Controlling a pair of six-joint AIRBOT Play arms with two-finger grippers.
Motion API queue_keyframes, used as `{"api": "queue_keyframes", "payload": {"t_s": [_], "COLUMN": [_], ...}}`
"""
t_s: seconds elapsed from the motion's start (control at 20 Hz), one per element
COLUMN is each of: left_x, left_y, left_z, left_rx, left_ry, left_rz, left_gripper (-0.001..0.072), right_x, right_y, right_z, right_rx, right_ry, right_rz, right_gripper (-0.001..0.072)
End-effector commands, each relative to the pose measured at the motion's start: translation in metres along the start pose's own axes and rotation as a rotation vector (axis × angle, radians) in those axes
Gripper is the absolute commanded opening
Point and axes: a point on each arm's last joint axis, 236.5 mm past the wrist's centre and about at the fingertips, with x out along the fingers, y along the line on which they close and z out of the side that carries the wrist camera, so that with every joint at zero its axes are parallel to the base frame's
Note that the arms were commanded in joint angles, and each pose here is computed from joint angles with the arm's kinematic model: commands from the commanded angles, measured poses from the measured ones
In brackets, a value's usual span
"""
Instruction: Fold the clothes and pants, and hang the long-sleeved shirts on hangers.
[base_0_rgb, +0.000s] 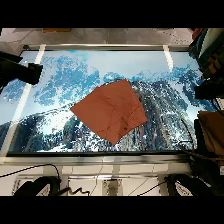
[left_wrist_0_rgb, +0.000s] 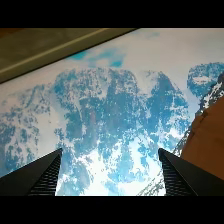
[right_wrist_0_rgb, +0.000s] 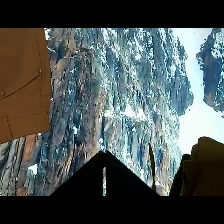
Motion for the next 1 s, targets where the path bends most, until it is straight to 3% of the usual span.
{"api": "queue_keyframes", "payload": {"t_s": [0.0,0.75,0.95], "left_x": [0.0,0.0,0.0], "left_y": [0.001,0.0,-0.001], "left_z": [0.0,0.0,0.001], "left_rx": [0.0,-0.001,-0.011], "left_ry": [0.0,-0.001,-0.004], "left_rz": [0.002,0.0,-0.006], "left_gripper": [0.0706,0.0706,0.0706], "right_x": [0.0,-0.001,0.015], "right_y": [0.0,0.005,0.034], "right_z": [0.0,0.013,-0.008], "right_rx": [0.0,0.008,0.091], "right_ry": [-0.001,-0.057,0.032], "right_rz": [0.001,0.023,0.141], "right_gripper": [0.0016,0.0016,0.0016]}}
